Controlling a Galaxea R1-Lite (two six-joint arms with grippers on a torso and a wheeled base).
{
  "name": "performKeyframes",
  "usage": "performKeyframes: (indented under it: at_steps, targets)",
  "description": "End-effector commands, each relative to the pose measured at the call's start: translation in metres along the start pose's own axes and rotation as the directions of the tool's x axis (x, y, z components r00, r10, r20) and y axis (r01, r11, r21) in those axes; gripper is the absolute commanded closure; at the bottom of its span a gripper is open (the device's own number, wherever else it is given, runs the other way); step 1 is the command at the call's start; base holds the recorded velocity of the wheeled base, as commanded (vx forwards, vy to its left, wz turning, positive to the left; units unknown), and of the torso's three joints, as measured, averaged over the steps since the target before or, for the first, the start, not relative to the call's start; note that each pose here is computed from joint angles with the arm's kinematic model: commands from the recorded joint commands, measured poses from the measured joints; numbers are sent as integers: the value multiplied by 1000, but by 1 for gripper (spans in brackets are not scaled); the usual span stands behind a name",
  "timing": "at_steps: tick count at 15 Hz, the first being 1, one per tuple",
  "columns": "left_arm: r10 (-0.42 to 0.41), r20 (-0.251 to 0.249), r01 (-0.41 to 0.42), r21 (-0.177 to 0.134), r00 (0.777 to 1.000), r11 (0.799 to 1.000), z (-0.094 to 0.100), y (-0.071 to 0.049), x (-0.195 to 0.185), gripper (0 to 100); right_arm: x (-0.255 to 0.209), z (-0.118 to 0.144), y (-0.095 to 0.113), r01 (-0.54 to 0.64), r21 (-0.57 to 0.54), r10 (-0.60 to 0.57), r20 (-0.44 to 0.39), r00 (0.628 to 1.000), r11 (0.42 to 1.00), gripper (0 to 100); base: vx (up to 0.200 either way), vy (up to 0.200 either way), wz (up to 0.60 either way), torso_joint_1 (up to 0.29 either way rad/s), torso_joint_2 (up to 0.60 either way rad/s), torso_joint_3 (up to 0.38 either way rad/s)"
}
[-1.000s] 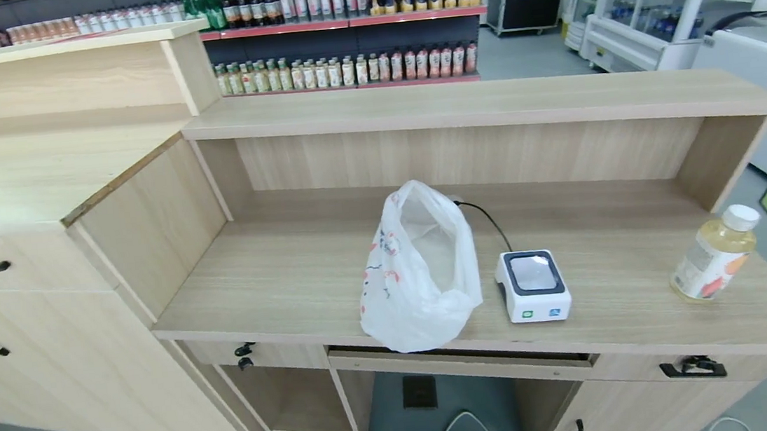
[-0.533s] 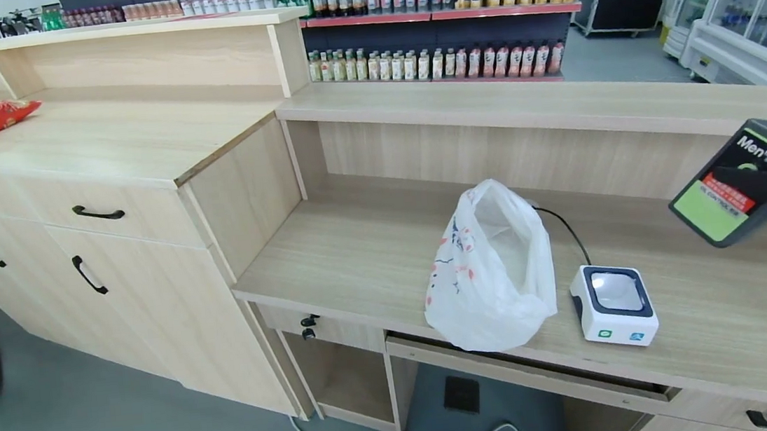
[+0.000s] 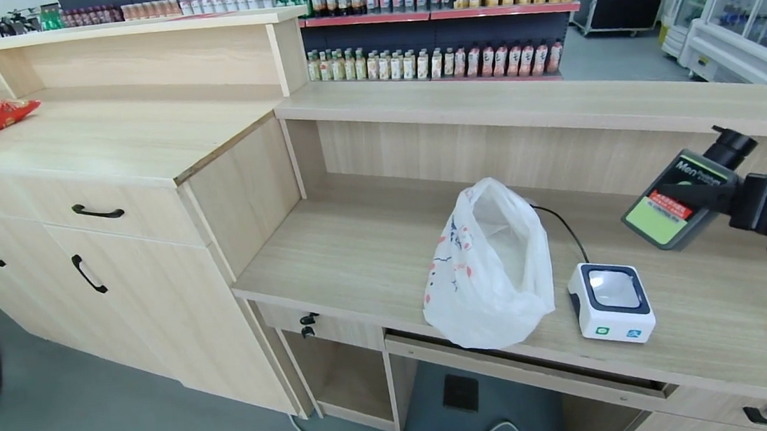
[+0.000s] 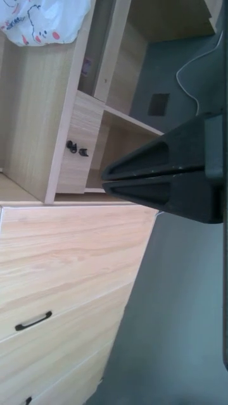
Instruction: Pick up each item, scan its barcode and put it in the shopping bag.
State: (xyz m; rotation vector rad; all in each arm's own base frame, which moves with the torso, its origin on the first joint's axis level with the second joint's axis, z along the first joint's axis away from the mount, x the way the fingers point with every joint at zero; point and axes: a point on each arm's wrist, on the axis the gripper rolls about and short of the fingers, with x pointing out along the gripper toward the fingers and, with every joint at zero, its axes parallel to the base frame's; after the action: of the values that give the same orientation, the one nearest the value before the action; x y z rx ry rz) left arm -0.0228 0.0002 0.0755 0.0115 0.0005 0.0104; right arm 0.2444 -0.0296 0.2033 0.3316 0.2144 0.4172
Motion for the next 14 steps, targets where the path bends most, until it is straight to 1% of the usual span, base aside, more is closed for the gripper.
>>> performKeyframes:
  at_steps: [1, 3, 4, 5, 7, 9, 14]
  targets:
    - [0, 0, 0, -1, 1000, 1000, 0, 0, 0, 100, 32, -21, -31, 27, 59, -23, -81, 996, 998, 100, 0, 0, 0, 0, 0, 0]
    - [0, 0, 0, -1, 1000, 1000, 0, 0, 0, 100, 41, -29, -41, 38, 77, -29, -112, 993, 996, 100, 0, 0, 0, 0, 0, 0]
    - [0, 0, 0, 1, 1000, 1000, 0, 0, 0, 100, 48, -35, -51, 59, 91, -47, -130, 990, 994, 100, 0, 0, 0, 0, 0, 0]
    - [0, 0, 0, 1, 1000, 1000, 0, 0, 0, 100, 52, -38, -56, 76, 95, -63, -140, 988, 993, 100, 0, 0, 0, 0, 0, 0]
    - [0, 0, 0, 1, 1000, 1000, 0, 0, 0, 100, 59, -45, -64, 140, 69, -129, -147, 981, 988, 100, 0, 0, 0, 0, 0, 0]
    - [0, 0, 0, 1, 1000, 1000, 0, 0, 0, 100, 61, -48, -67, 163, 63, -151, -154, 976, 985, 100, 0, 0, 0, 0, 0, 0]
    - [0, 0, 0, -1, 1000, 1000, 0, 0, 0, 100, 63, -50, -67, 160, 65, -149, -155, 977, 985, 100, 0, 0, 0, 0, 0, 0]
